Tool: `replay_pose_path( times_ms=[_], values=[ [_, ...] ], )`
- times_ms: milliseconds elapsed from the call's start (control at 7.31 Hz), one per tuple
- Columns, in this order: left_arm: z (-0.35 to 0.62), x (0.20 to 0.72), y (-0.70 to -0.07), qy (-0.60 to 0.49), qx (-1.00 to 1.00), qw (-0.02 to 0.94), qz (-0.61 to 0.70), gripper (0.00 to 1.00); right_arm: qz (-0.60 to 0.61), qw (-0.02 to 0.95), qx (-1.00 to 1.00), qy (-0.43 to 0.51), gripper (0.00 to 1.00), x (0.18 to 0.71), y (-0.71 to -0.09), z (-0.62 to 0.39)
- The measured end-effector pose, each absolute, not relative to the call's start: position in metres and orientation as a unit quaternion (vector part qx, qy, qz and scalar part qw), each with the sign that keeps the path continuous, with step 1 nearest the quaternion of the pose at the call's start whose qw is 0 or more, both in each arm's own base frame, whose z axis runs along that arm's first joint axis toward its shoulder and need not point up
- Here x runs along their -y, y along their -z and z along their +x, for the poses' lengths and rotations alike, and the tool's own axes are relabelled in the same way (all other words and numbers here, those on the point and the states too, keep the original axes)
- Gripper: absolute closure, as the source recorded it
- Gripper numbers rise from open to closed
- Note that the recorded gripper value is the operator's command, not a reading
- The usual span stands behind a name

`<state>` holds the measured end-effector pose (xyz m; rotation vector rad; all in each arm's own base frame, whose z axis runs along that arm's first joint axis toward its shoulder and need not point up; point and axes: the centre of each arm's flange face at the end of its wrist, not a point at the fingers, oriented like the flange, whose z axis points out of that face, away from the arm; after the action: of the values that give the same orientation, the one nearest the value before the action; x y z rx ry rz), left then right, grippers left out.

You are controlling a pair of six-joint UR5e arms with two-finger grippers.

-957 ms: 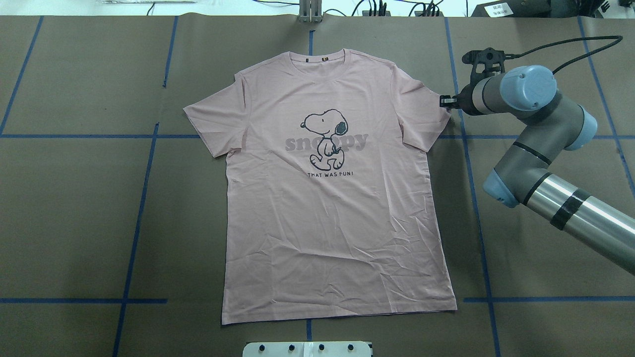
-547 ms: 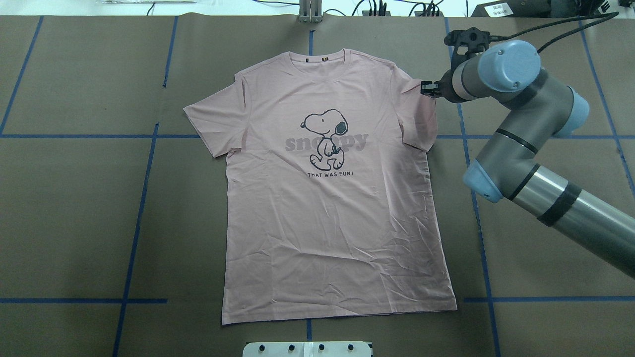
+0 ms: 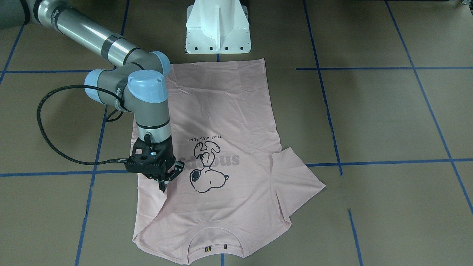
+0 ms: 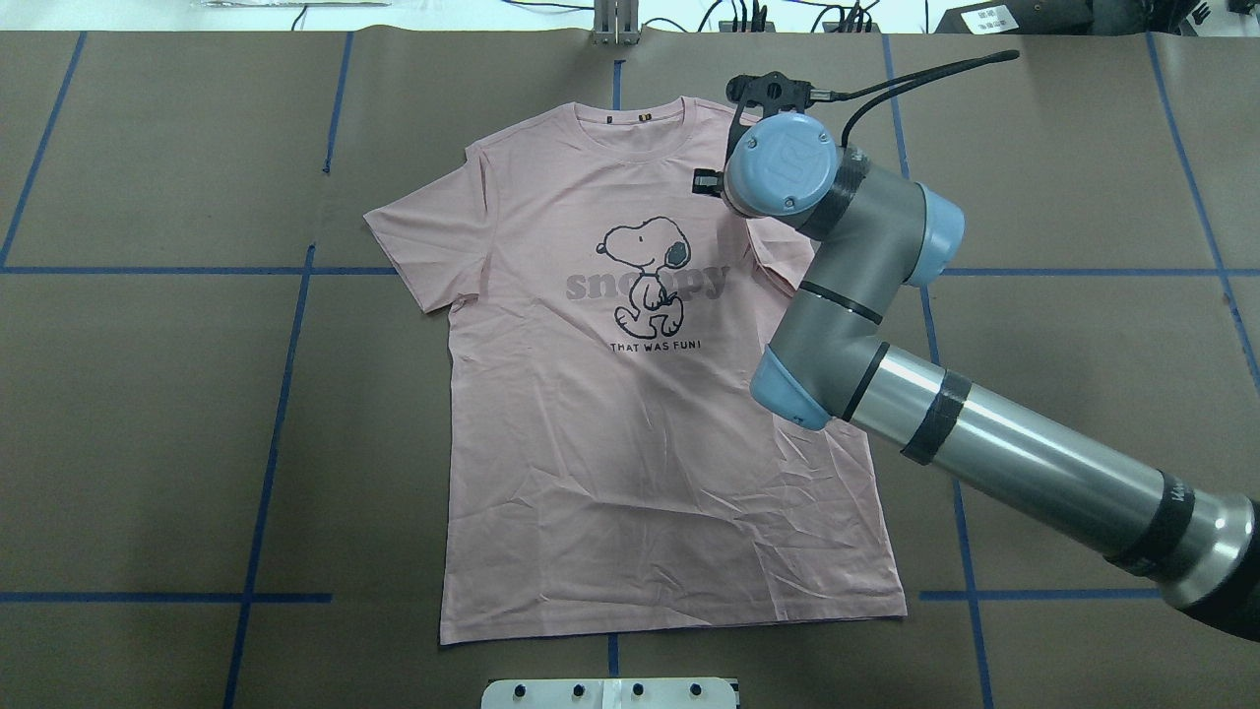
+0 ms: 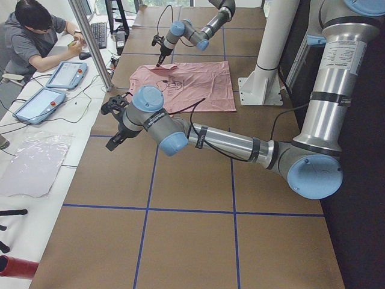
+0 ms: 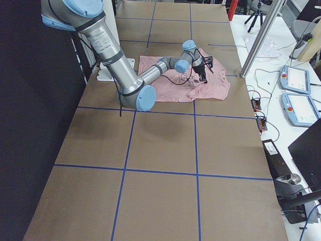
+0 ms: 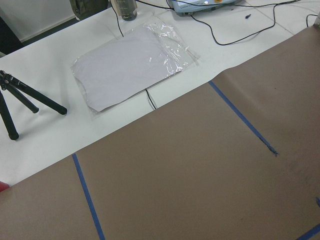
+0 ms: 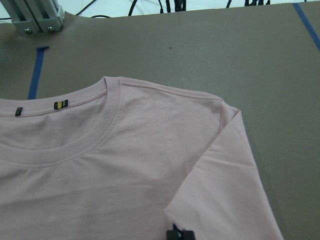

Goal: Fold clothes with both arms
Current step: 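Fold the sleeve inward toward the collar with the right gripper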

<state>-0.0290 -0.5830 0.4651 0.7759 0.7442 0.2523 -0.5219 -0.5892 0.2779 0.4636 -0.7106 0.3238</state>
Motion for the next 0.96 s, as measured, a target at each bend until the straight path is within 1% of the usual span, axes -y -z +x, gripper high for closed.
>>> replay_pose_path(
  times_ms=[274, 410, 684, 957],
  values=[
    [-0.029, 0.583, -0.467, -0.119, -0.354, 0.852, 0.367, 0.00, 0.235, 0.900, 0.336, -0.147, 0.00, 0.586, -0.272, -0.534],
    [-0.029, 0.583, -0.467, -0.118, -0.354, 0.852, 0.366, 0.00, 0.233, 0.901, 0.342, -0.134, 0.00, 0.594, -0.263, -0.526],
    [-0.011, 0.584, -0.460, -0.130, -0.362, 0.846, 0.370, 0.00, 0.208, 0.903, 0.367, -0.085, 0.00, 0.631, -0.256, -0.470],
    [0.055, 0.584, -0.449, -0.141, -0.398, 0.835, 0.353, 0.00, 0.189, 0.902, 0.386, -0.023, 0.00, 0.670, -0.280, -0.383]
  ],
)
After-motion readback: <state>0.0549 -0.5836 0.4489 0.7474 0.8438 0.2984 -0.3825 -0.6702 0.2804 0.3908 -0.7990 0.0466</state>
